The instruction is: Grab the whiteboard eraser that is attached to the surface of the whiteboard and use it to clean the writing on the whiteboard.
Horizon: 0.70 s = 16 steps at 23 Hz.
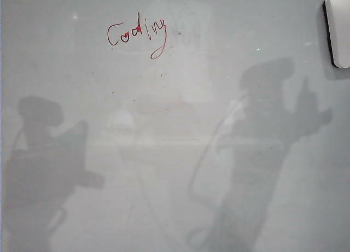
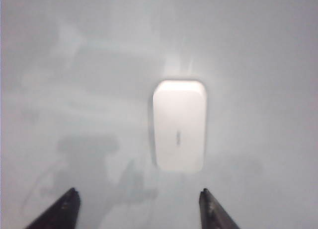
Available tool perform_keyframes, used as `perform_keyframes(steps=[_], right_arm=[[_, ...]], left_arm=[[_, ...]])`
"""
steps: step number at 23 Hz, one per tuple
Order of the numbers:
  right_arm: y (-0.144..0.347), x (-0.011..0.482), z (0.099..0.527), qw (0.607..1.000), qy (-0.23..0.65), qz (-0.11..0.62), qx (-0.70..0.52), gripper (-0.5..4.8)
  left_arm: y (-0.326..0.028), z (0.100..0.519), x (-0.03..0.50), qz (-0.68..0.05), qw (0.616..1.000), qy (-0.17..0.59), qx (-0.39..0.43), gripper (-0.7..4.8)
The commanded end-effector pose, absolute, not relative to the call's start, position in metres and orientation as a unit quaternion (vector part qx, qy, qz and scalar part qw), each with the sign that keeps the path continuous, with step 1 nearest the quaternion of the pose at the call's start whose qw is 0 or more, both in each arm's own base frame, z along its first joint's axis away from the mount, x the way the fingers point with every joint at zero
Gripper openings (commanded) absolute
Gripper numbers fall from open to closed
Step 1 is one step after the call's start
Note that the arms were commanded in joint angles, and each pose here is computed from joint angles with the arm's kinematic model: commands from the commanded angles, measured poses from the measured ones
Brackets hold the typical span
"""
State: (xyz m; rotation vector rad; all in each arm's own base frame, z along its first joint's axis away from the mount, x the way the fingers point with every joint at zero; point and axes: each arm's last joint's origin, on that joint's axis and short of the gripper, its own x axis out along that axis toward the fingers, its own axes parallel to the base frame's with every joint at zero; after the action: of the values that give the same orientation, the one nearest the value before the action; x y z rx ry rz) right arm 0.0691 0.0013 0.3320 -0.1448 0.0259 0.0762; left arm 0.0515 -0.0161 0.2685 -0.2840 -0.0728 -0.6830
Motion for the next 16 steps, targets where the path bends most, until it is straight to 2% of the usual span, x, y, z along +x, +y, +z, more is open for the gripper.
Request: perform_keyframes(steps=[1, 3, 4, 7, 16], right_arm=[[0.0, 0.097, 0.336, 0.997, 0.017, 0.019, -0.075, 3.53], [-0.003, 0.127, 0.336, 0.996, 0.022, -0.021, -0.079, 3.93], [-0.004, 0.137, 0.336, 0.996, 0.022, -0.023, -0.08, 3.95], [-0.004, 0.171, 0.328, 0.996, 0.031, -0.022, -0.082, 4.51], [-0.004, 0.225, 0.306, 0.995, 0.042, -0.015, -0.084, 4.54]], left_arm=[[-0.016, 0.271, 0.05, -0.336, 0.932, -0.042, -0.131, -0.05], [-0.016, 0.271, 0.051, -0.326, 0.935, -0.044, -0.134, -0.05], [-0.016, 0.271, 0.051, -0.325, 0.935, -0.044, -0.134, -0.05], [-0.016, 0.27, 0.051, -0.325, 0.935, -0.039, -0.136, -0.05], [-0.016, 0.266, 0.052, -0.322, 0.936, -0.02, -0.143, -0.05]])
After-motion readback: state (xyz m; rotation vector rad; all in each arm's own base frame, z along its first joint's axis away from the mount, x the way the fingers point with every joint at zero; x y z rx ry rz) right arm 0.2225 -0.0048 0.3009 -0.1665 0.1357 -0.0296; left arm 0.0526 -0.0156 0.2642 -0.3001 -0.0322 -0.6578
